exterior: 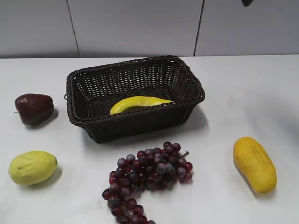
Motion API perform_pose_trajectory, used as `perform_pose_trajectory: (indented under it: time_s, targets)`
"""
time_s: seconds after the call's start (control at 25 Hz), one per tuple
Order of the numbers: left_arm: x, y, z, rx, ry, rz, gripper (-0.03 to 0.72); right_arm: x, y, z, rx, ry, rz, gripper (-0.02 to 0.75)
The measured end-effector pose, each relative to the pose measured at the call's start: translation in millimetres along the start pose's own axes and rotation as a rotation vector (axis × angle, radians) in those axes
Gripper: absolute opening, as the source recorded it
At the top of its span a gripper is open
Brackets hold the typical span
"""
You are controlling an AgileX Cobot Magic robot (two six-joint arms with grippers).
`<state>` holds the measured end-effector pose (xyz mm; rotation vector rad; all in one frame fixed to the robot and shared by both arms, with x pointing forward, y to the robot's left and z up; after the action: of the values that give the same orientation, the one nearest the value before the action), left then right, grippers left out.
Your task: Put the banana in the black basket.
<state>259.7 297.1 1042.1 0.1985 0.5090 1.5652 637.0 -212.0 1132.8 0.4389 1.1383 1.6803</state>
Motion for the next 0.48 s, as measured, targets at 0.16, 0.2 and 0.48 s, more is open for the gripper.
perform_pose_trajectory:
  time_s: [0.16, 0.2, 0.48]
  targets:
    - [0.0, 0, 0, 0.0, 0.0, 0.0, 0.235, -19, 16, -31, 0.034, -0.083, -0.03, 0.655]
    - [0.0, 0, 0, 0.0, -0.001, 0.0, 0.235, -19, 19, -40, 0.052, -0.093, -0.032, 0.654]
    - [0.0, 0, 0, 0.0, -0.001, 0.0, 0.235, 8, 32, -98, 0.137, -0.152, 0.043, 0.63]
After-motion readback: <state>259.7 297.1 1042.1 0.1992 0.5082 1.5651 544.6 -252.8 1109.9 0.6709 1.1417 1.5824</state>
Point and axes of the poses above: a point on each arm's last joint axis where the gripper is mounted, y pointing back along that axis away from the gripper, x along the wrist's bending axis when the last joint is at zero, z = x × y, the point moved 3 cm from there along -y, pointing out along that axis toward the gripper, and after that the axes turned 13 degrees about y, right-handed, at the moved point
